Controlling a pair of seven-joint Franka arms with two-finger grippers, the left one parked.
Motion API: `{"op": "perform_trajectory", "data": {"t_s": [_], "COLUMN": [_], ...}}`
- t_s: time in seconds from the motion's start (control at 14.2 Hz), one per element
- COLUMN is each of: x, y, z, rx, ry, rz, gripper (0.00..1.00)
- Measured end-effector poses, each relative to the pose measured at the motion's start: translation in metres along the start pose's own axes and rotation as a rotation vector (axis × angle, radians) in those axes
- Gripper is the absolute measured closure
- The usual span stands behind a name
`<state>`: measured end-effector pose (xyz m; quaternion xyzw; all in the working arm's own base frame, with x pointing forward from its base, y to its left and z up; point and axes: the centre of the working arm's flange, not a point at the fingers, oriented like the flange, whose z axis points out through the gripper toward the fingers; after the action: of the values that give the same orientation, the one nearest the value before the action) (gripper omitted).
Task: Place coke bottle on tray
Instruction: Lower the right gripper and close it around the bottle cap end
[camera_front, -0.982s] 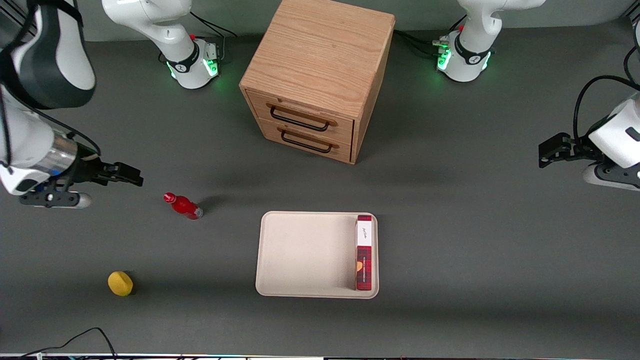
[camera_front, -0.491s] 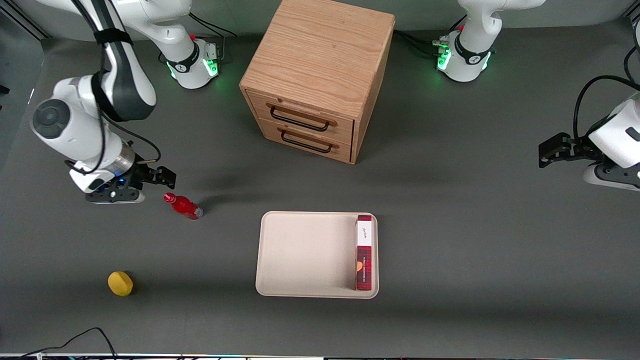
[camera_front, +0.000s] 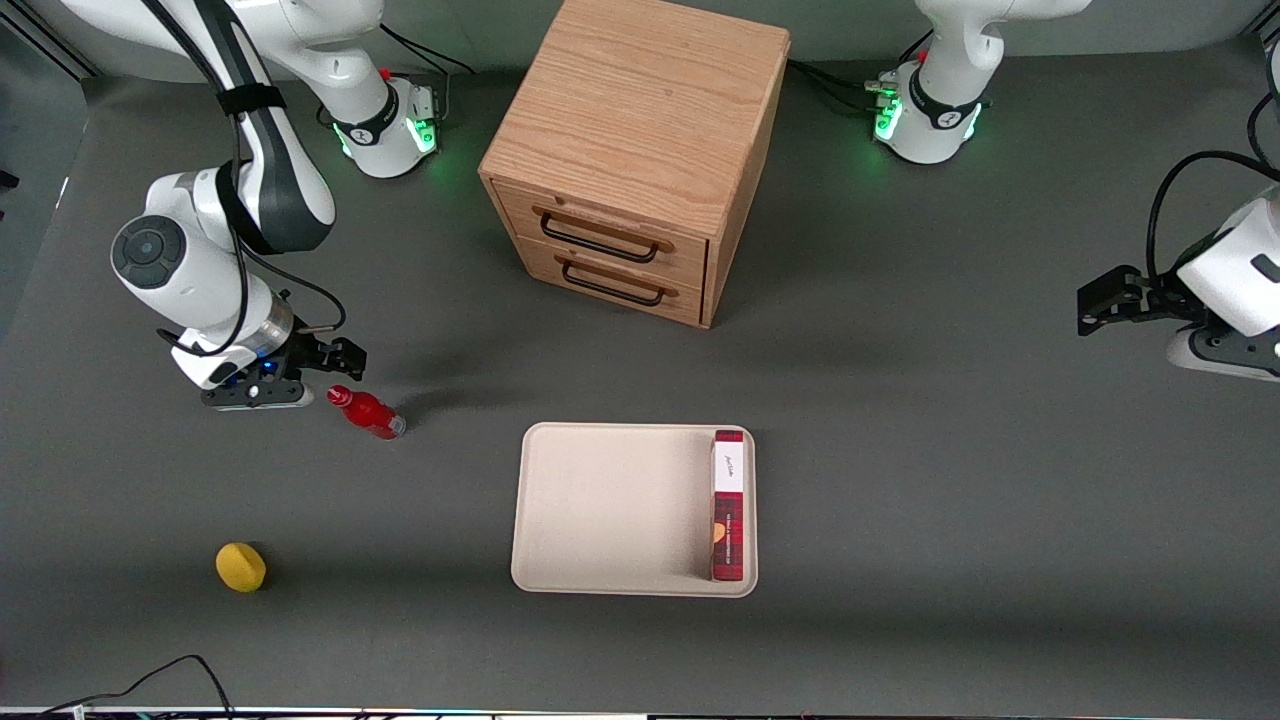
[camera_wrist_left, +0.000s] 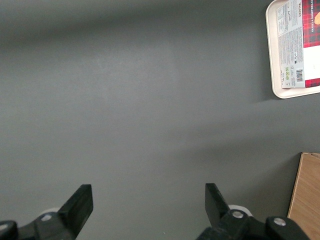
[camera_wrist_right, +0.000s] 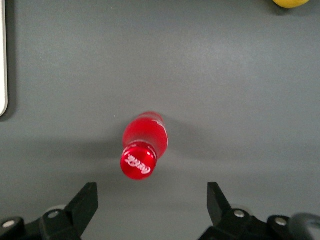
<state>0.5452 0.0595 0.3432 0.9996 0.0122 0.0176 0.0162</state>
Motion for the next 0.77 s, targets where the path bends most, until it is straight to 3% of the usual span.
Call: {"op": "perform_trajectory", "data": {"t_s": [0.42,0.56,0.77], "x": [0.019,0.02,0.02], "y": [-0.002,-0.002,-0.003], "z": [0.01,0.012,0.013], "rx": [0.001,0.0,0.0], "ry": [0.012,0.009,0.007], "rz": [0.0,0.0,0.002], "gripper": [0.06,0.23,0.57]}}
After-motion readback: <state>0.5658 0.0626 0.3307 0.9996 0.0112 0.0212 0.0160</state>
